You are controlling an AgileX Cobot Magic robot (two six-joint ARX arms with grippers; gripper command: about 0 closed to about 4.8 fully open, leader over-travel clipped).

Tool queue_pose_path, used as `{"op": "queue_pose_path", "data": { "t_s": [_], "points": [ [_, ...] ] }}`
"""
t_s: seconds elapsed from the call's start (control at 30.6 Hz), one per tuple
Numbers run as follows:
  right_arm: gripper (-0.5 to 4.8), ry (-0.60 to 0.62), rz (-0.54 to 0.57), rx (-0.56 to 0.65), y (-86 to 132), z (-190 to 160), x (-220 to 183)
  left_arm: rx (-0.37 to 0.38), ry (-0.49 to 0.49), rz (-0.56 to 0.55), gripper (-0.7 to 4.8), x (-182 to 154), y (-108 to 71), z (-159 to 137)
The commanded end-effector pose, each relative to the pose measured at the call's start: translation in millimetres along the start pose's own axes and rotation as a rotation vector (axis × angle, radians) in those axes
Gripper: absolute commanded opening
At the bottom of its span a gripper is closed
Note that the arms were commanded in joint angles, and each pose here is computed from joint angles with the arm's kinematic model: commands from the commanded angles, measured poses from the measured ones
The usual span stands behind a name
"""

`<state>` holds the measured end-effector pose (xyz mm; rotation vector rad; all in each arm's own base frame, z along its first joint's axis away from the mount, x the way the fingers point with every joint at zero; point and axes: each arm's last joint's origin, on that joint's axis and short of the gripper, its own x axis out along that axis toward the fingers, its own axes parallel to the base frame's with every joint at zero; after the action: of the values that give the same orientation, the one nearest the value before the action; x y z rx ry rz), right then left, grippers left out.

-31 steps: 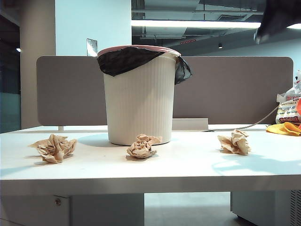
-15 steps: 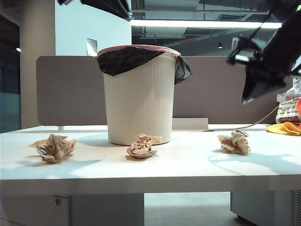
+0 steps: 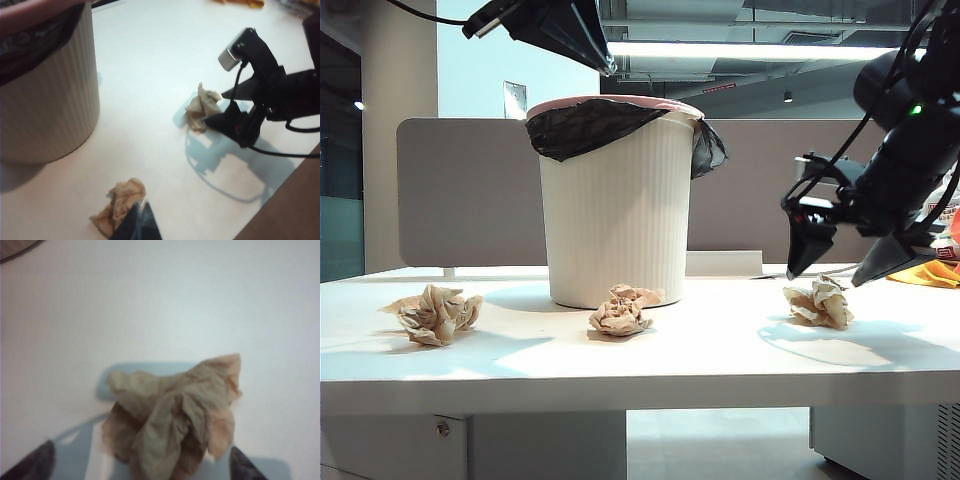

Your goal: Pick up all the trash on the table and put it in the trash can.

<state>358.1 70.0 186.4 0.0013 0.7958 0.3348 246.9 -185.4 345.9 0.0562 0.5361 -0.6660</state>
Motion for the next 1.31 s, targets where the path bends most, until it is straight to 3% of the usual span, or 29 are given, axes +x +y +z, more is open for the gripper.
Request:
{"op": "queue_pose_path", "data": {
  "t_s": [0.03,0.2,0.23,0.26,0.36,0.39,0.52,0.72,0.85,0.98,1.18,1.31],
  "points": [
    [4.79,-0.054,-0.054,-0.010,0.5,4.0,8.6,0.016,0.010,0.002,-0.06,-2.5,0.6,0.5],
    [4.79,-0.007,-0.095,-0.004,-3.0,-5.3,22.3,0.011,0.083,0.008,-0.05,-2.8,1.2,-6.5],
    [4.47,0.009,-0.099,-0.002,-3.6,-7.9,24.9,0.010,0.095,0.009,-0.06,-2.9,1.2,-7.7],
    [3.75,0.023,-0.100,0.000,-4.0,-9.6,25.9,0.010,0.102,0.009,-0.06,-3.0,1.3,-8.4],
    [0.27,0.047,-0.096,0.003,-3.8,-12.0,25.9,0.009,0.112,0.010,-0.06,-3.2,1.3,-9.3],
    [-0.03,0.044,-0.096,0.003,-3.4,-11.0,24.2,0.009,0.112,0.011,-0.06,-3.2,1.3,-9.3],
    [-0.02,-0.011,-0.074,-0.013,3.4,0.8,6.5,0.011,0.102,0.017,-0.05,-4.0,1.4,-8.3],
    [-0.02,-0.232,-0.035,-0.055,21.6,43.6,-66.3,0.016,0.020,0.017,-0.06,-10.3,0.4,2.2],
    [-0.02,-0.395,0.049,-0.103,34.3,80.5,-124.5,0.048,-0.067,0.083,-0.06,-24.8,-0.7,25.6],
    [-0.02,-0.535,0.057,-0.182,48.8,122.9,-171.8,0.091,-0.186,0.148,-0.05,-48.5,3.5,58.0],
    [-0.02,-0.723,0.106,-0.233,73.2,184.5,-210.0,0.058,-0.370,0.220,-0.05,-89.4,23.0,99.1],
    [-0.02,-0.786,0.162,-0.262,96.7,216.9,-206.3,0.064,-0.458,0.182,-0.05,-109.0,40.5,113.6]
  ]
}}
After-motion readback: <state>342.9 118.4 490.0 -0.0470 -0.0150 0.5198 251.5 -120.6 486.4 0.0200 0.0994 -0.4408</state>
